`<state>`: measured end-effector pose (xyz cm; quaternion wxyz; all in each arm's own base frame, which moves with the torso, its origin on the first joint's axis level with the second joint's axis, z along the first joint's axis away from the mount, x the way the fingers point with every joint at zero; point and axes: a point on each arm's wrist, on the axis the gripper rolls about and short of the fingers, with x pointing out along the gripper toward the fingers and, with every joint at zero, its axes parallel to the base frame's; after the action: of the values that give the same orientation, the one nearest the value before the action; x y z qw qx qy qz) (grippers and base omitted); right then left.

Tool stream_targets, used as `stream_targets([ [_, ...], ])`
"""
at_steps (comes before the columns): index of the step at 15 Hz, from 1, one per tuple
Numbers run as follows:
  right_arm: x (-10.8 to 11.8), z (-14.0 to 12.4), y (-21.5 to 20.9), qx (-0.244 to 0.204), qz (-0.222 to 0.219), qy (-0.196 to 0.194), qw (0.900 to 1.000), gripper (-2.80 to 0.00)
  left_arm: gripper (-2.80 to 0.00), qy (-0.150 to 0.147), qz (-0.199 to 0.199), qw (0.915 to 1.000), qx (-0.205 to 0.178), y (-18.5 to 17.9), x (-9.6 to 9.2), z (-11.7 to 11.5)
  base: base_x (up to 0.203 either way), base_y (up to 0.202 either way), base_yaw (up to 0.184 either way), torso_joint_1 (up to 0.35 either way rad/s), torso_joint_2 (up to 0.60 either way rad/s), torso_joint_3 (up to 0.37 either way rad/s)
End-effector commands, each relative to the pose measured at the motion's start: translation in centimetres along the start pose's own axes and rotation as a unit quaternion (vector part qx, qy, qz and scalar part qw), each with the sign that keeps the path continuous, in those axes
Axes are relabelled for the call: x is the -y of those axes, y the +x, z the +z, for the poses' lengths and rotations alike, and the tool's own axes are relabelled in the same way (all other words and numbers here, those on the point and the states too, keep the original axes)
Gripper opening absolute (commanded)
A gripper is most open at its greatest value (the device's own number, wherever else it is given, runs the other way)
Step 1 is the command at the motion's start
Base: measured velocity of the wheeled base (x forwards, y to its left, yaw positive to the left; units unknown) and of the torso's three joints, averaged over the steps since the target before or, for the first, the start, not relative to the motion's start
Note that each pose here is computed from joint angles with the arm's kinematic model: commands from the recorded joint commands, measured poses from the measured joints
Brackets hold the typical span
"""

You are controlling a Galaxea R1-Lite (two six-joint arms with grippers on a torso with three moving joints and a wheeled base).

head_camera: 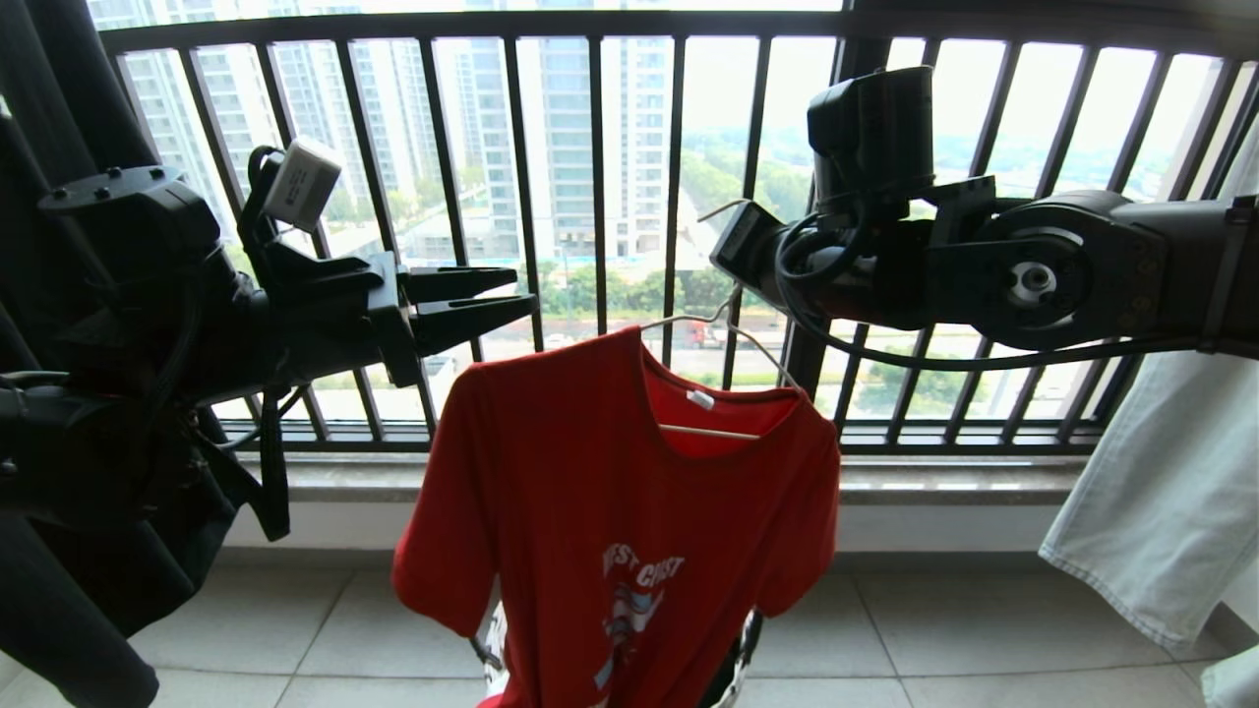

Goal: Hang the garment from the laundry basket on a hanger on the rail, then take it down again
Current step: Hang the clothes rack on the clothesline

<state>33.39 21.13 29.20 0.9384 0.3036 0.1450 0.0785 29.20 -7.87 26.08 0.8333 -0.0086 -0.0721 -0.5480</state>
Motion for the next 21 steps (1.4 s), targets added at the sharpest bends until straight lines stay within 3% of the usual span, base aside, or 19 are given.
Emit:
stream_targets([
  [1,0.0,0.5,-0.3,0.007,0.001,0.004,1.0,-2.8,0.0,0.013,-0.005,0.9999,0.01,-0.5,1.0,1.1,0.0,0.0,0.0,0.0,0.0,0.0],
  [7,0.2,1.5,-0.9,0.025,-0.004,-0.02,0.999,-2.8,0.0,0.022,-0.001,0.9996,0.018,-1.0,1.7,2.1,0.0,0.0,0.0,0.0,0.0,0.0],
  [8,0.2,1.5,-1.0,0.024,-0.003,-0.021,0.999,-2.8,-2.8,0.022,-0.001,0.9996,0.019,-0.9,1.7,2.2,0.0,0.0,0.0,0.0,0.0,0.0],
  [12,-0.3,2.0,-2.2,0.029,0.008,-0.021,0.999,-2.8,-2.8,0.014,0.0,0.9998,0.014,-1.2,2.0,1.8,0.0,0.0,0.0,0.0,0.0,0.0],
  [14,-0.8,2.7,-3.2,0.039,0.015,-0.057,0.998,-2.8,-2.8,0.0,0.004,1.0,0.007,-1.2,1.8,1.1,0.0,0.0,0.0,0.0,0.0,0.0],
  [17,-1.2,3.9,-5.6,0.088,-0.022,-0.098,0.991,-2.8,-2.8,-0.07,0.023,0.9973,0.004,-2.4,1.7,0.7,0.0,0.0,0.0,0.0,0.0,0.0],
  [19,-1.2,5.2,-7.9,0.107,-0.023,-0.119,0.987,-2.8,-2.8,-0.114,0.058,0.9918,0.008,-4.0,1.7,0.8,0.0,0.0,0.0,0.0,0.0,0.0],
  [21,-0.9,6.4,-10.1,0.127,-0.046,-0.143,0.981,-2.8,-2.8,-0.126,0.105,0.9864,0.008,-6.0,2.0,0.4,0.0,0.0,0.0,0.0,0.0,0.0],
])
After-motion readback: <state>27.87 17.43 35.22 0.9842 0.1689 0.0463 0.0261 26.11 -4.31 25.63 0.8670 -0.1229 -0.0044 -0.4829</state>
